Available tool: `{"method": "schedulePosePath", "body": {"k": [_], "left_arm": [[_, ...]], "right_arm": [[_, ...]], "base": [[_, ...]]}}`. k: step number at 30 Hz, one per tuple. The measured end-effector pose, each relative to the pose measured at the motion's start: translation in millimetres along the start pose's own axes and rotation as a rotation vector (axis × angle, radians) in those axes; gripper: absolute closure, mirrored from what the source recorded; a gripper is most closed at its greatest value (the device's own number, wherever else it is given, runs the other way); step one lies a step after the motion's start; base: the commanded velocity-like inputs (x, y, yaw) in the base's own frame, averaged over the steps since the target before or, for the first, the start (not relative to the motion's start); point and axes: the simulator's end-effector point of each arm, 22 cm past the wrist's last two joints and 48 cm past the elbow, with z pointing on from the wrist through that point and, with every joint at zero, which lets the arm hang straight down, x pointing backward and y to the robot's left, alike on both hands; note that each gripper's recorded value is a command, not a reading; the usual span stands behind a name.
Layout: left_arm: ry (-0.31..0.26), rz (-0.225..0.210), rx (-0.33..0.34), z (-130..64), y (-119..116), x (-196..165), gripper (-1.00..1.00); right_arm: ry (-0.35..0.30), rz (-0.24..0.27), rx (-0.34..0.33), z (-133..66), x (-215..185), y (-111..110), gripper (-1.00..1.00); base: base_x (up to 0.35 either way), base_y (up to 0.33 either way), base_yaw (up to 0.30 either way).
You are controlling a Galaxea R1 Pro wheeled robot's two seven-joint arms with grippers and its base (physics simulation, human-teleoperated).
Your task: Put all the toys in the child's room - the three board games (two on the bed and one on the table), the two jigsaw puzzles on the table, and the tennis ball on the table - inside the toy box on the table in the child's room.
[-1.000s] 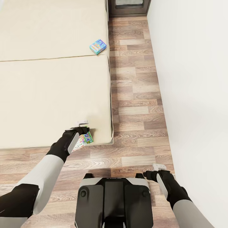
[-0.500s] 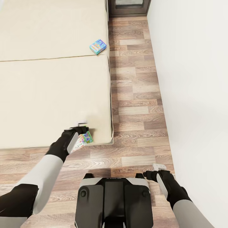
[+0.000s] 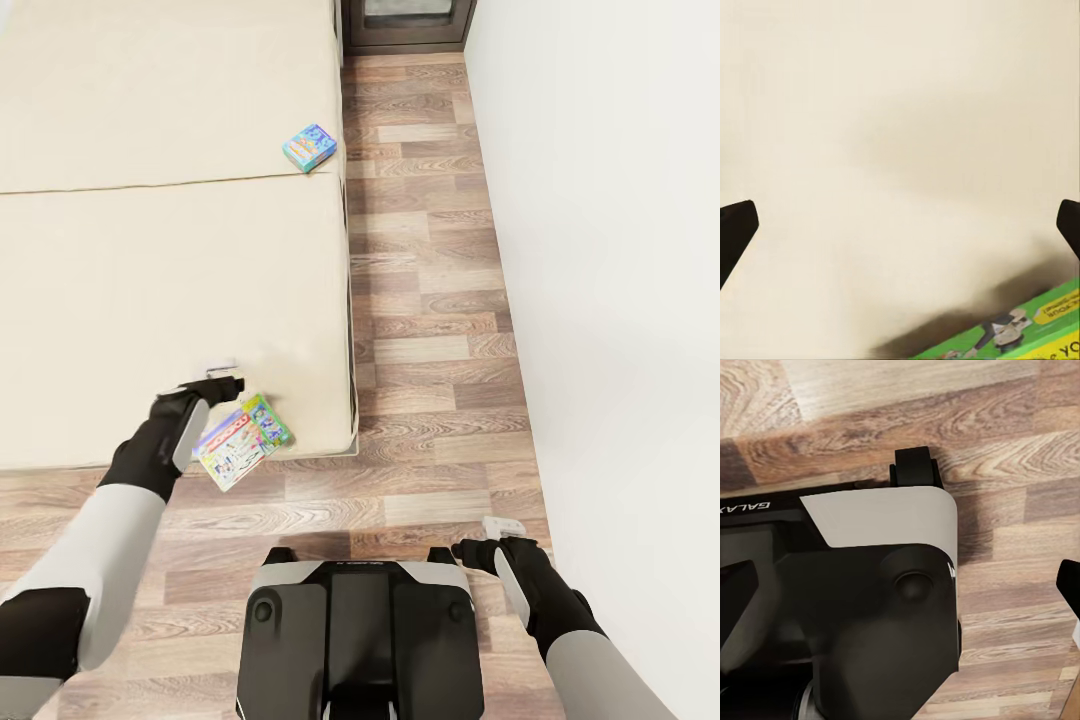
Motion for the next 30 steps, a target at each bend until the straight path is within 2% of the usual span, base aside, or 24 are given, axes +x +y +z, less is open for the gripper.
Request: {"method": "schedulePosePath", "body": {"k": [7,15,21,22,26,28,30], "left_arm": [[-0.011,-0.064,-0.035,-7.9,36,-21,-1.00],[-0.033,-0.086,-0.067,-13.4,65,-36,-1.00],[-0.018,-0.110,-0.107,-19.9,105,-41,-1.00],[0.000,-0.129,-0.100,-22.5,115,-40,-1.00],[0.041,-0.192,-0.034,-28.6,125,-37,-1.00],[0.060,-0.228,0.014,-32.6,129,-35,-1.00],[0.091,-0.272,0.092,-40.7,138,-31,-1.00]], "right_arm": [[0.000,0.000,0.000,0.0,0,0,-1.00],[0.000,-0.001,0.000,0.0,0,0,-1.00],[0.000,-0.001,0.000,0.0,0,0,-1.00],[0.000,0.000,0.000,0.0,0,0,-1.00],[0.000,0.000,-0.002,0.0,0,0,-1.00],[0.000,0.001,-0.004,0.0,0,0,-1.00],[0.000,0.002,-0.008,0.0,0,1,-1.00]], "base": [[0.000,0.000,0.000],[0.000,0.000,0.000],[0.000,0.000,0.000],[0.000,0.000,0.000],[0.000,0.000,0.000],[0.000,0.000,0.000],[0.000,0.000,0.000]]}}
